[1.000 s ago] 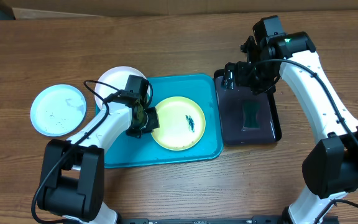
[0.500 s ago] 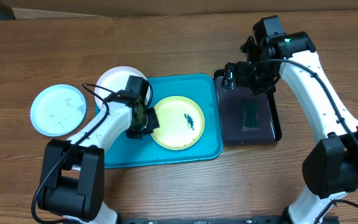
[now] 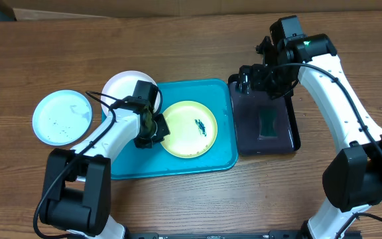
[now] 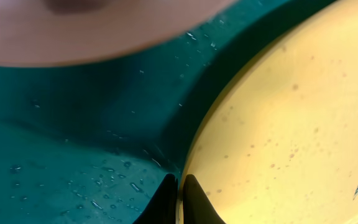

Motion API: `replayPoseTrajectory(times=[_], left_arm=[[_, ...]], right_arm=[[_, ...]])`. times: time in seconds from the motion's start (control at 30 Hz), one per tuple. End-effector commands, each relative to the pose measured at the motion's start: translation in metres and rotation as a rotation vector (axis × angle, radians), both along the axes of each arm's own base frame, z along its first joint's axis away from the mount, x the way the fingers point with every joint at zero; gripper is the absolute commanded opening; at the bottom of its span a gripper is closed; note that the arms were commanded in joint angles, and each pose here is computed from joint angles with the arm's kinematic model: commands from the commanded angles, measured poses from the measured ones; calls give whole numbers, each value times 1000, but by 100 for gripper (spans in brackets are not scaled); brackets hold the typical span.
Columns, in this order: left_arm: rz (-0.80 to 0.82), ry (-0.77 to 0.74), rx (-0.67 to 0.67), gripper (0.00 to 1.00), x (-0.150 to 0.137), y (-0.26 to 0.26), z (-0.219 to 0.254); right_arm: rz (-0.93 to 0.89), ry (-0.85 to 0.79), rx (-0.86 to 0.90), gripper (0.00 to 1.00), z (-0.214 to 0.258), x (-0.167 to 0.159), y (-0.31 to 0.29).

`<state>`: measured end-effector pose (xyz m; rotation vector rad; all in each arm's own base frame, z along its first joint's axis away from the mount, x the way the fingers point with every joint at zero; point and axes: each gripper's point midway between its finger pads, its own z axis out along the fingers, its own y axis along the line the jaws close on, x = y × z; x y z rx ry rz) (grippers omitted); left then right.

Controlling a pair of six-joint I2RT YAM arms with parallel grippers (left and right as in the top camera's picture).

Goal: Clean dirty plates on tray and stack at the side
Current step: 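Lower the right gripper and grasp the green sponge in the black tray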

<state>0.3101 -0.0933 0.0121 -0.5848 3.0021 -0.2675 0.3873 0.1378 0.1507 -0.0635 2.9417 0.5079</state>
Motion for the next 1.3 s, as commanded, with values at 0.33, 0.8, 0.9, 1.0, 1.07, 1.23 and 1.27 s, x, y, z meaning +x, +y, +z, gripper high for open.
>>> replayPoseTrajectory(times=[0.33, 0.8, 0.9, 1.0, 1.07, 1.23, 1.27], left_arm=[[-75, -22, -108, 34, 9, -3, 10], [-158, -14, -112, 45, 2, -5, 10], [-159, -9, -112, 45, 1, -5, 10], [-159, -6, -111, 45, 0, -5, 10], [-159, -6, -108, 45, 0, -4, 9], [-159, -6, -108, 45, 0, -4, 9], [-159, -5, -108, 45, 0, -4, 9]], right_arm=[[-67, 142, -274, 84, -23, -36, -53], [-123, 121, -308, 76, -120, -45, -63], [-127, 93, -300, 67, -132, -43, -62], [-129, 77, -295, 59, -142, -43, -63], [-129, 79, -295, 45, -145, -45, -63], [-127, 78, -283, 46, -144, -44, -61], [-127, 80, -283, 82, -144, -44, -61]])
